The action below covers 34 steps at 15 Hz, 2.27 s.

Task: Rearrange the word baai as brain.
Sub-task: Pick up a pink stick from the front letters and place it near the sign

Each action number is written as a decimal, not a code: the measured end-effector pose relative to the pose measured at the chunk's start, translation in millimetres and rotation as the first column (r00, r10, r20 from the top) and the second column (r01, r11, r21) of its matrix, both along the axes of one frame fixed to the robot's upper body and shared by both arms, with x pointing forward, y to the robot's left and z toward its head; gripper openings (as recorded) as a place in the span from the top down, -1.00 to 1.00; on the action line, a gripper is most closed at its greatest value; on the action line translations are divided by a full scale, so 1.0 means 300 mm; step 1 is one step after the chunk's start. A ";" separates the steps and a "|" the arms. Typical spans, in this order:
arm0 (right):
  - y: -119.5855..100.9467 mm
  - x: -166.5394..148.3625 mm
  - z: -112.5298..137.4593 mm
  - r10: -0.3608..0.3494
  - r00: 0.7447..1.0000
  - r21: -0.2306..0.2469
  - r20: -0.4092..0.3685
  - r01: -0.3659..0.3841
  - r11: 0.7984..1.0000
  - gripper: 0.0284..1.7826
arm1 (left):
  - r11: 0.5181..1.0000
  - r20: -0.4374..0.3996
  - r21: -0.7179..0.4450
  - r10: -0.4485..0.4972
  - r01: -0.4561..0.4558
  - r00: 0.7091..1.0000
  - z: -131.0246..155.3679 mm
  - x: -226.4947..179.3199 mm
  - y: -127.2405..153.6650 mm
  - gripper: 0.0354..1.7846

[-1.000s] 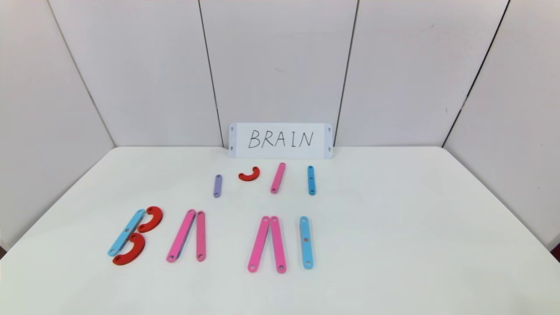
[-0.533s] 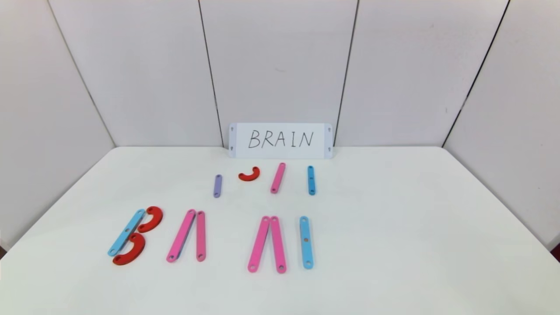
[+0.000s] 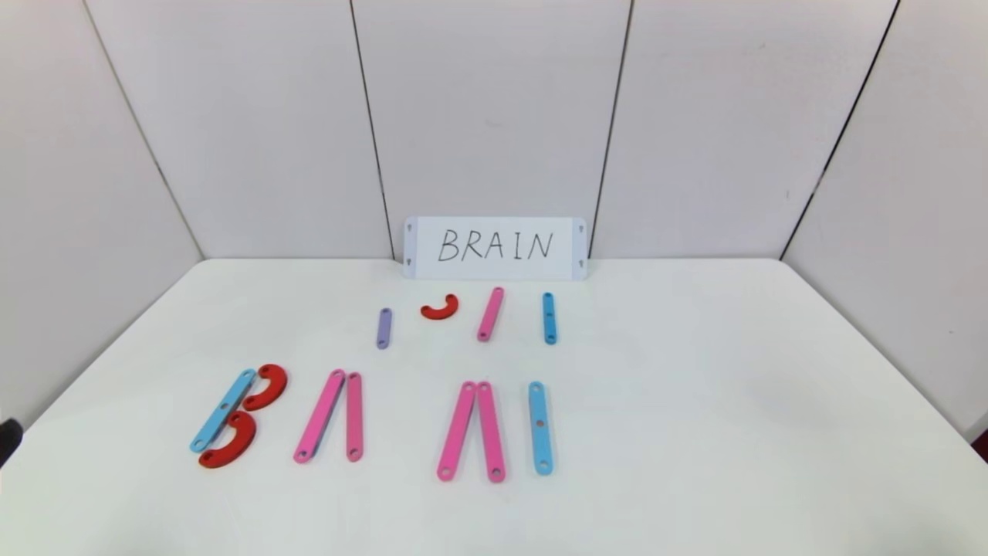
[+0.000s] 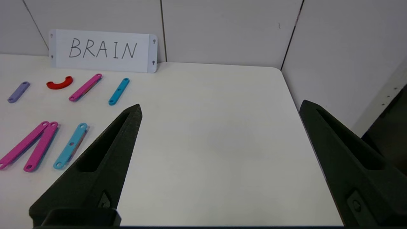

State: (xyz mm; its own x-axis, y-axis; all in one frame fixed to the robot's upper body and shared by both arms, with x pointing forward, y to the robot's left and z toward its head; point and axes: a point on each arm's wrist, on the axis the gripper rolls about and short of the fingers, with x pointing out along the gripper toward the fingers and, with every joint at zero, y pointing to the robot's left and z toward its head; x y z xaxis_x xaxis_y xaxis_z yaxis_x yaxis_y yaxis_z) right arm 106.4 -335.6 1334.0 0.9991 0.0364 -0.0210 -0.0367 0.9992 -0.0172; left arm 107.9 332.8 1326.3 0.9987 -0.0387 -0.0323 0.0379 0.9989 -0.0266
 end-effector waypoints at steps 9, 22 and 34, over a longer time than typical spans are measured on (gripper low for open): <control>0.045 0.346 0.182 0.223 0.960 0.029 -0.167 -0.222 0.975 -0.94 | 0.990 -0.278 -0.009 -0.140 0.143 0.950 0.145 0.379 -0.021 -0.95; 0.193 0.756 0.017 0.401 0.786 0.170 -0.470 -0.365 0.915 -0.94 | 0.951 -0.721 0.075 -0.157 0.301 0.675 -0.093 0.777 -0.129 -0.95; 0.248 0.842 -0.089 0.417 0.711 0.190 -0.566 -0.380 0.905 -0.94 | 0.962 -0.829 0.100 -0.061 0.255 0.556 -0.284 0.903 -0.192 -0.95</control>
